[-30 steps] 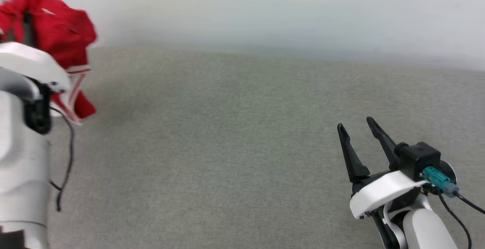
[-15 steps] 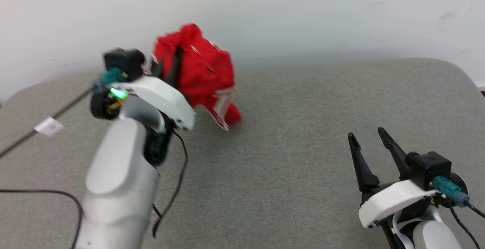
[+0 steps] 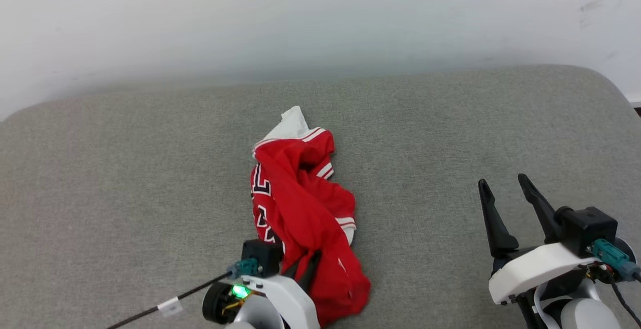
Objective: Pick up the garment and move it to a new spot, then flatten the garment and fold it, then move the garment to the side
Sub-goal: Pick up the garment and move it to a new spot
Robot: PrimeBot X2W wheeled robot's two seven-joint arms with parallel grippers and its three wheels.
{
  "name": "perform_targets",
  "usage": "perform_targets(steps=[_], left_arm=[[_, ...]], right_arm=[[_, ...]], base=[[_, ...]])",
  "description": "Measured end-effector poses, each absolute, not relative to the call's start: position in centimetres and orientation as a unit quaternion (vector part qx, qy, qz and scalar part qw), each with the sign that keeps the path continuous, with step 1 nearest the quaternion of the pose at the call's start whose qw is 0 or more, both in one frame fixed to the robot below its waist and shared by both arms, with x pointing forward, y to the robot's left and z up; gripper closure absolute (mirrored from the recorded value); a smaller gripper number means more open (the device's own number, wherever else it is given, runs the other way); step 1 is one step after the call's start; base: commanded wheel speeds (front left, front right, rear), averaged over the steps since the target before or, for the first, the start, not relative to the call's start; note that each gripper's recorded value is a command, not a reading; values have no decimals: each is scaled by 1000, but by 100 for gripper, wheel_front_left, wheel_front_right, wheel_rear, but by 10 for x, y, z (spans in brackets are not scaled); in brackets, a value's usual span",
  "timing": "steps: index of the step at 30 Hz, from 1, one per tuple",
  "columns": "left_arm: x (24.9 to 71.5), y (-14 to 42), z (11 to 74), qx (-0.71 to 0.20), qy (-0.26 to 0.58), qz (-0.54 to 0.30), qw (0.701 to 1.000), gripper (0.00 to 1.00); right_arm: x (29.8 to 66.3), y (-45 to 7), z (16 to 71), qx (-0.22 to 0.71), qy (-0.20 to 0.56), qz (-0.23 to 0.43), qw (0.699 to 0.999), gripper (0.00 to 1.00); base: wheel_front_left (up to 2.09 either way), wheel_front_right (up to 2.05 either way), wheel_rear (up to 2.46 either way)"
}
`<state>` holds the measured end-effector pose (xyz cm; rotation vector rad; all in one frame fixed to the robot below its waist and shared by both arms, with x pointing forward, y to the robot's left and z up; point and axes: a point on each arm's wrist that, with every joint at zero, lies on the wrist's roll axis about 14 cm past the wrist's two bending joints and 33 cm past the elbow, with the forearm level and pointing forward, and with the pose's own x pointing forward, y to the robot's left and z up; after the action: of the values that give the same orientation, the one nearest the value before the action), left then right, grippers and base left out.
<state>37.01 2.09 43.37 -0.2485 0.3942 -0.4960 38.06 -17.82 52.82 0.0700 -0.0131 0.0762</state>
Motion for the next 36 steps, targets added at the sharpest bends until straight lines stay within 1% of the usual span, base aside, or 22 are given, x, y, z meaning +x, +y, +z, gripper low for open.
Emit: perform_targets(steps=[1,2,3,6,11,14,19,24,27,31,36], left_arm=[[364,20,430,-123,200,-243,941,76],[359,20,427,-123,205,-244,940,29],[356,19,426,-118,205,-245,940,0],[359,19,445,-106,163,-247,949,0],[372,32,494,-84,53,-232,968,0],[380,48,518,-81,8,-205,975,0],[394,89,541,-83,-39,-141,986,0],[403,136,544,-75,-54,-73,993,0],[404,156,540,-65,-50,-47,996,0],[402,167,529,-52,-34,-39,997,0],[401,168,525,-48,-25,-42,998,0]], right_arm=[[381,-177,528,35,-6,40,999,0],[382,-176,528,35,-6,42,998,0],[383,-175,528,35,-6,42,998,0],[386,-172,529,36,-8,47,998,0],[388,-165,533,37,-14,58,998,0],[389,-160,535,37,-17,65,997,0],[388,-157,537,37,-19,69,997,0],[386,-160,537,37,-18,64,997,0],[383,-164,534,37,-13,60,997,0],[379,-170,531,38,-8,51,998,0],[374,-171,525,38,0,48,998,0]], base=[[0,0,0],[0,0,0],[0,0,0],[0,0,0],[0,0,0],[0,0,0],[0,0,0],[0,0,0],[0,0,0],[0,0,0],[0,0,0]])
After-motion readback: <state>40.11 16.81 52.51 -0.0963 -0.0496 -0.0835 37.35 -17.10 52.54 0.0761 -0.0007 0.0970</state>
